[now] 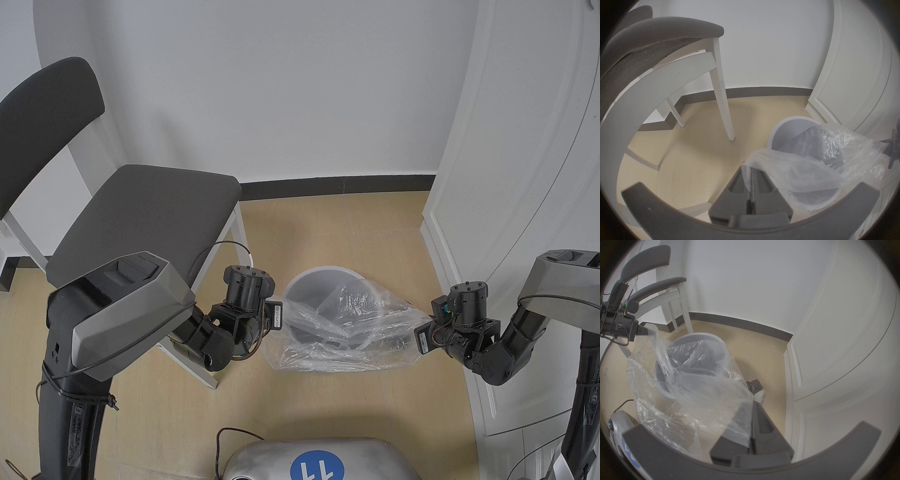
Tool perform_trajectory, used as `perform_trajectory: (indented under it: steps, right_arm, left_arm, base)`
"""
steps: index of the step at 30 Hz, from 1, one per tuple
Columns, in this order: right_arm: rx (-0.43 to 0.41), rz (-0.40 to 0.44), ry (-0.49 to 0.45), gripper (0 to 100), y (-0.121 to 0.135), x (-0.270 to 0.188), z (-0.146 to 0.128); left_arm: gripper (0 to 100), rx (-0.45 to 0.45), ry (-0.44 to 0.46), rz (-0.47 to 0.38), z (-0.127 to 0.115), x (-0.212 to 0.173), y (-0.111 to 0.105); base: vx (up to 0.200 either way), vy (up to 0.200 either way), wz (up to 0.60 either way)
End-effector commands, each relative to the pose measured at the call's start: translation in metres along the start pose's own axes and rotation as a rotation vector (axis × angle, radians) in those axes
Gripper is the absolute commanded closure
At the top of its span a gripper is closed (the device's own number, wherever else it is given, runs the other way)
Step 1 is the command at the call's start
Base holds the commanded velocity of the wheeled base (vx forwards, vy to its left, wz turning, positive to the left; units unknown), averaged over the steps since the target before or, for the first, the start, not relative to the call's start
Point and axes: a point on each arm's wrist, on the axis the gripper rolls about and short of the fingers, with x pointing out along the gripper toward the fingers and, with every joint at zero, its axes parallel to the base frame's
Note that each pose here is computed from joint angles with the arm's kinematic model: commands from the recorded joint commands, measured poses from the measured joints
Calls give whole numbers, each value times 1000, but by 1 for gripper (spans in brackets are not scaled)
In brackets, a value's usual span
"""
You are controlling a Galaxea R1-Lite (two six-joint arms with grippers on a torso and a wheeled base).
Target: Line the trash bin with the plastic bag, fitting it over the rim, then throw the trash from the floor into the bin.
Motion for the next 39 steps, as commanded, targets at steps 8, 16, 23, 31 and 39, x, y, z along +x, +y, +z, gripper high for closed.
perform_trajectory:
  steps: [8,16,23,31,39]
  right_arm:
    - [-28,24,72,100,17,26,-26]
    - [-39,26,120,100,23,44,-46]
    - [-39,26,133,100,26,52,-54]
    - [-42,27,145,100,28,58,-60]
    - [-29,15,123,100,30,65,-58]
  left_arm:
    - [100,34,61,-12,-28,12,-2]
    - [100,43,103,-37,-42,27,11]
    - [100,32,64,-46,-43,38,20]
    - [100,14,23,-21,-47,58,31]
    - [100,-18,-55,-11,-43,74,31]
  base:
    - [0,0,0]
    - [0,0,0]
    - [0,0,0]
    - [0,0,0]
    - [0,0,0]
